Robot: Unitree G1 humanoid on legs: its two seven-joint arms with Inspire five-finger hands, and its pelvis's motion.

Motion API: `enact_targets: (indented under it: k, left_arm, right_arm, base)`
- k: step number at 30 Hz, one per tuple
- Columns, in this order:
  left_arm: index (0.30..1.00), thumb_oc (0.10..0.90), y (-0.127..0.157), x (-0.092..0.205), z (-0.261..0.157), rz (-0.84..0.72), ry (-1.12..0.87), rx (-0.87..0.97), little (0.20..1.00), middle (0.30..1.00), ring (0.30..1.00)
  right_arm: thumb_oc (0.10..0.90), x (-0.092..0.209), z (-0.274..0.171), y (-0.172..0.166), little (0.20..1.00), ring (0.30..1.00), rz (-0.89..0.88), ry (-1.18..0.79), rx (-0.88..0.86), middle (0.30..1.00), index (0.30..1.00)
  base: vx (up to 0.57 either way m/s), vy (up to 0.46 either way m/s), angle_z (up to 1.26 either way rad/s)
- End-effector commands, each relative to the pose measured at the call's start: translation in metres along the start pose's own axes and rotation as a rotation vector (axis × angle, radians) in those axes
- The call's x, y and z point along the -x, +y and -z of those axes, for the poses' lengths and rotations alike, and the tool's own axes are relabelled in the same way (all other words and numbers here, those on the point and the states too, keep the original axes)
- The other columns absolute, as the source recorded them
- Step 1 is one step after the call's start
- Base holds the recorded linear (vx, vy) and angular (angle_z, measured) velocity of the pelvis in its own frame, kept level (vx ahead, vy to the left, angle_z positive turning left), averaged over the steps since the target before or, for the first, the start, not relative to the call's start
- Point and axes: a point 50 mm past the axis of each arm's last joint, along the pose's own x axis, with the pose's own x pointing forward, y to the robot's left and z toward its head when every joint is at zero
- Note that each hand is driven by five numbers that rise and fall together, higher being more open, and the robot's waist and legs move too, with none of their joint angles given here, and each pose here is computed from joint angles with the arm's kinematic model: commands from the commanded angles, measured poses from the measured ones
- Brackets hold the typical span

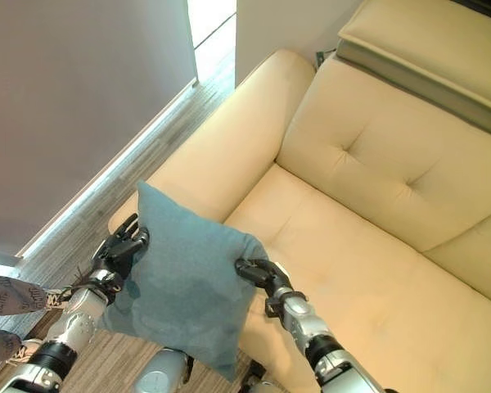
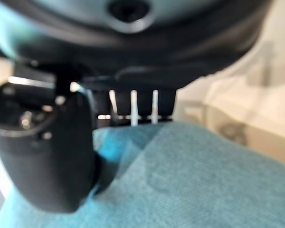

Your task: Pick up all the scattered cushions and arrange them neatly on the sofa.

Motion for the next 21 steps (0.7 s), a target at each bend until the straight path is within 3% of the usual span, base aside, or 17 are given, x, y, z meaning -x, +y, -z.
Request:
enact_targets:
  k: [1, 8, 12, 15, 21]
  left_arm:
    - [0.9, 0.8, -0.097, -0.017, -0.015, 0.475, -0.123, 0.133, 0.9, 0.9, 0.9]
    - [0.9, 0.8, -0.093, -0.008, -0.013, 0.538, -0.105, 0.181, 0.9, 0.9, 0.9]
    - [0.9, 0.8, -0.095, -0.001, -0.01, 0.61, -0.068, 0.076, 0.9, 0.9, 0.9]
    - [0.9, 0.8, -0.097, 0.0, -0.008, 0.671, -0.004, -0.172, 0.9, 0.9, 0.9]
    - [0.9, 0.8, -0.082, -0.018, -0.001, 0.617, 0.12, -0.852, 0.9, 0.9, 0.9]
  right_arm:
    - [0.4, -0.003, -0.019, 0.098, 0.3, 0.3, -0.403, -0.124, 0.002, 0.3, 0.3]
    - [0.4, -0.004, -0.02, 0.099, 0.3, 0.3, -0.412, -0.126, -0.011, 0.3, 0.3]
    - [0.4, -0.002, -0.019, 0.094, 0.3, 0.3, -0.41, -0.124, 0.021, 0.3, 0.3]
    - [0.4, -0.002, -0.025, 0.095, 0.3, 0.3, -0.425, -0.146, 0.087, 0.3, 0.3]
    - [0.4, -0.007, -0.049, 0.101, 0.3, 0.3, -0.428, -0.2, 0.191, 0.3, 0.3]
  base:
    - [0.0, 0.0, 0.0]
    - [0.0, 0.005, -0.04]
    - [0.0, 0.028, -0.1]
    - [-0.01, 0.026, 0.0]
    - [-0.01, 0.033, -0.02]
